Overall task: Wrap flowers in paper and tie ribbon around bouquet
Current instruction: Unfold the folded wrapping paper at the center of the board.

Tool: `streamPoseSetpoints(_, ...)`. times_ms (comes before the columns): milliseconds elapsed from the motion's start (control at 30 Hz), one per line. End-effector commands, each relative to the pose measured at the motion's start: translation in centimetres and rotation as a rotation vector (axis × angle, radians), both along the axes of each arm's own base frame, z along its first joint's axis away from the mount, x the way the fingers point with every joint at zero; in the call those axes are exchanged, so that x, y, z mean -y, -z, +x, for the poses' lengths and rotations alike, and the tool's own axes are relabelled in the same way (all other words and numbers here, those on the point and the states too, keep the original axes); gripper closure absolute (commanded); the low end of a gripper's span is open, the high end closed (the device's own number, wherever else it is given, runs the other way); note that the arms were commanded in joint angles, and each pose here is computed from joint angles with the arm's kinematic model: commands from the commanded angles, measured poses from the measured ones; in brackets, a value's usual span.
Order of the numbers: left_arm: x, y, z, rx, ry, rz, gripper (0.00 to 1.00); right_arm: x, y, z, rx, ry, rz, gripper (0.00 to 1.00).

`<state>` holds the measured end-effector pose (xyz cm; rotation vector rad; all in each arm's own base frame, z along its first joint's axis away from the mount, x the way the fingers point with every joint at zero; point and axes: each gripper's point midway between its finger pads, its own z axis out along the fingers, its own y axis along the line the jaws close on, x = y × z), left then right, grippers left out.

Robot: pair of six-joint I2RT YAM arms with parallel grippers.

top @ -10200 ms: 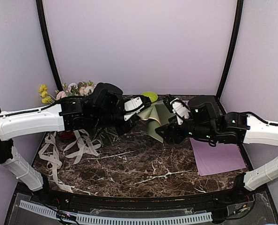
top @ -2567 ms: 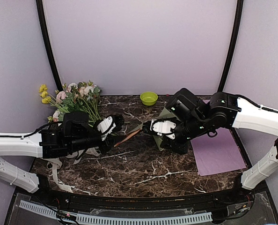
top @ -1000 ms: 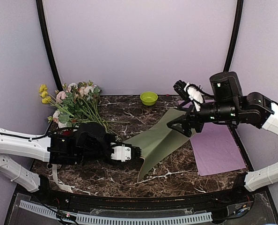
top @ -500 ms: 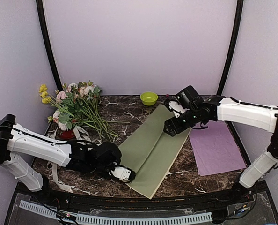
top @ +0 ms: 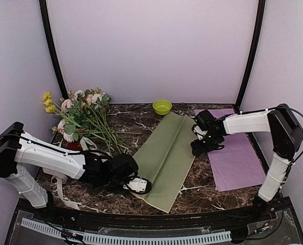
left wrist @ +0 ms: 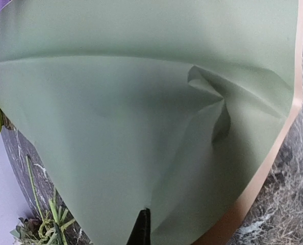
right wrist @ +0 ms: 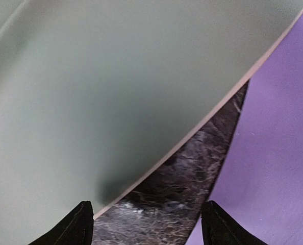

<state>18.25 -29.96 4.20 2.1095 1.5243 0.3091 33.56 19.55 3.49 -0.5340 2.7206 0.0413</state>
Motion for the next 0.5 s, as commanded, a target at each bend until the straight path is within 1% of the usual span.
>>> streamPoseSetpoints(0,2.6,-3.1,1.3,-0.032,-0.152,-0.168,1.00,-0.3,-2.3,0.6,0.048,0.028,0.095,0.28)
streamPoseSetpoints(100,3.3,-3.4,1.4,-0.058,-0.181,-0.183,1.00,-1.8,-4.7,-0.8,0.057,-0.020,0.213,0.32)
streamPoseSetpoints(167,3.5,-3.4,1.6,-0.056,-0.198,-0.176,1.00,-3.8,-6.5,-2.7,0.060,-0.079,0.350,0.32)
streamPoseSetpoints(267,4.1,-4.2,2.4,-0.036,-0.235,-0.196,1.00,-7.4,-9.5,-5.7,0.062,-0.119,0.631,0.33)
streamPoseSetpoints(333,4.8,-5.5,3.2,-0.006,-0.267,-0.240,1.00,-9.8,-11.9,-7.7,0.039,-0.151,0.845,0.33)
streamPoseSetpoints(400,5.8,-7.1,4.0,0.021,-0.285,-0.296,1.00,-11.3,-14.3,-9.2,0.010,-0.177,1.017,0.35)
streamPoseSetpoints(433,6.3,-8.2,4.4,0.037,-0.288,-0.327,1.00,-11.5,-15.1,-9.5,0.014,-0.183,1.053,0.35)
streamPoseSetpoints(467,6.7,-8.7,4.6,0.047,-0.290,-0.343,1.00,-11.3,-15.5,-9.6,0.026,-0.176,1.051,0.35)
